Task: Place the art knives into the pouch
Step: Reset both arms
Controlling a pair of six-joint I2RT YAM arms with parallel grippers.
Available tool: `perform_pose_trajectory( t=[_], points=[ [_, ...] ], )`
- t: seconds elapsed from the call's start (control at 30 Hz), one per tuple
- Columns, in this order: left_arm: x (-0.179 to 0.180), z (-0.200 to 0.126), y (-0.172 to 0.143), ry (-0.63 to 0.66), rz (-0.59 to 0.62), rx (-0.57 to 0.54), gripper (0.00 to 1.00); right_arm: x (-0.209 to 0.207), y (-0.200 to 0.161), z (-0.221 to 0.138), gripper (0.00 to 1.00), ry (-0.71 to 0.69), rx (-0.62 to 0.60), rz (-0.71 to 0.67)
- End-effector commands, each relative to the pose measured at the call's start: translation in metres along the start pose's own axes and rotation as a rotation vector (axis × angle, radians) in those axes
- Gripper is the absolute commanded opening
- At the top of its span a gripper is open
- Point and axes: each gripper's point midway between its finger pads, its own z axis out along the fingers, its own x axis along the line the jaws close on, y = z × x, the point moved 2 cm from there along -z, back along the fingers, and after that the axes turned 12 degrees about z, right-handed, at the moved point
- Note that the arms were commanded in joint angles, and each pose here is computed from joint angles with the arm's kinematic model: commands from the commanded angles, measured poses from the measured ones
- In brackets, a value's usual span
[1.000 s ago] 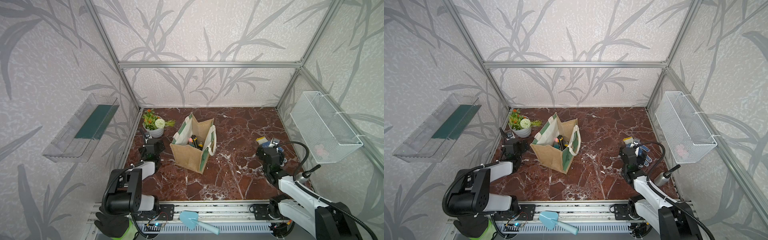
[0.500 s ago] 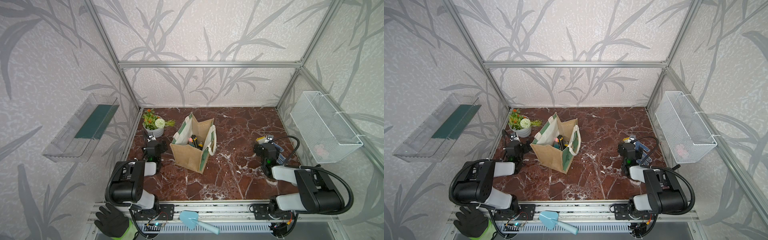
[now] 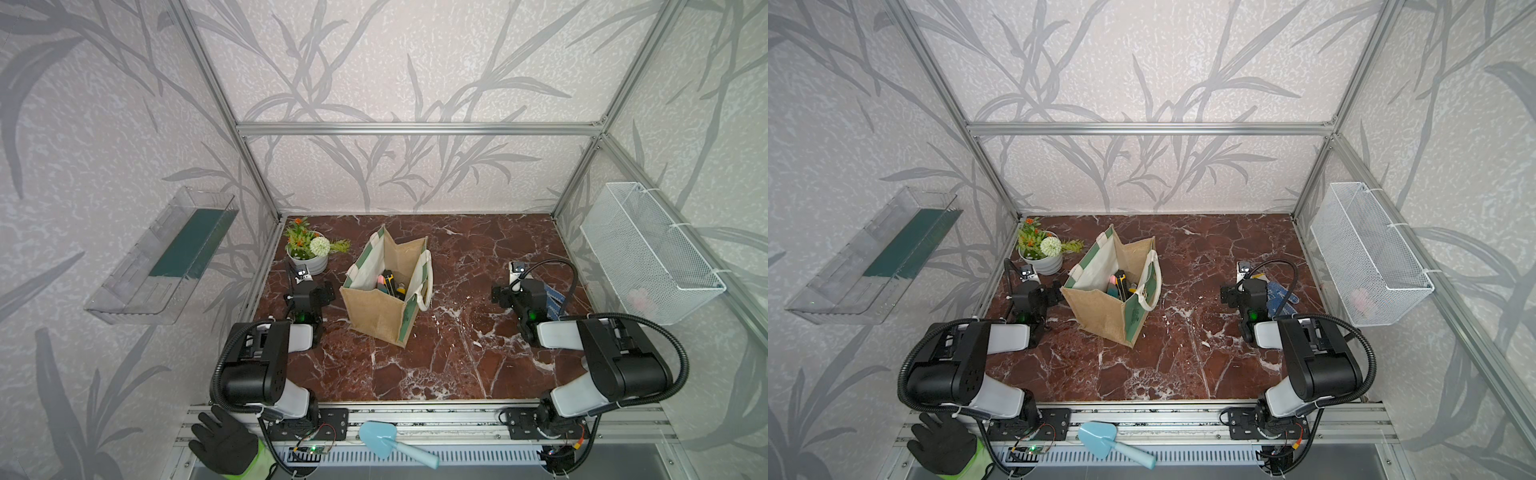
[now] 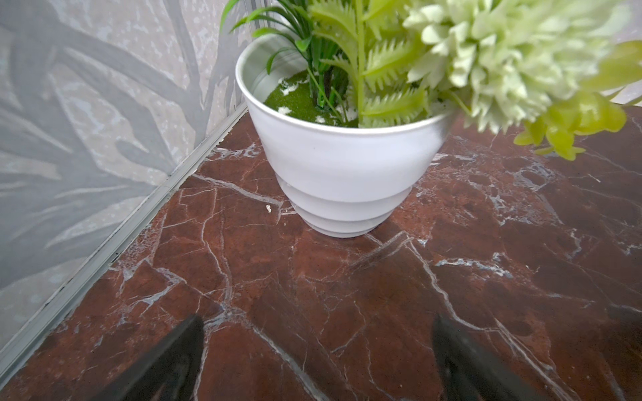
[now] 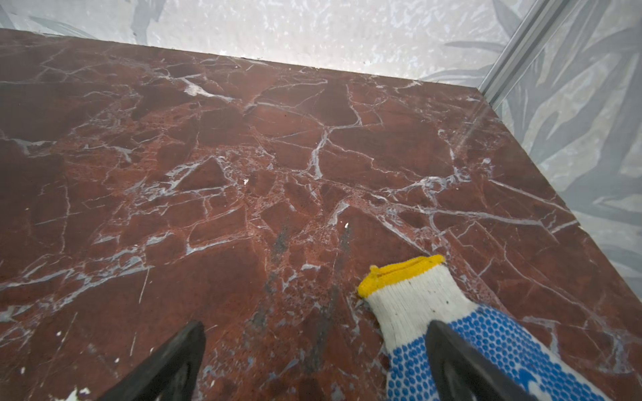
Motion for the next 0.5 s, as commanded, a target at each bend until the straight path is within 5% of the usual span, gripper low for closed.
perform_pose_trajectory(
  t=[0.0,0.47],
  points=[
    [-0.0006,0.0016,0.0179,0.003,0.01,-0.055,0.99,0.0055,0.0138,0.0002,0.99,0.024,-0.018,-0.015],
    [-0.0028,0.0024,0.0176,0.002,0.02,-0.05,0.99,0.0061,0.0149,0.0005,0.99,0.027,-0.028,-0.015]
  ],
)
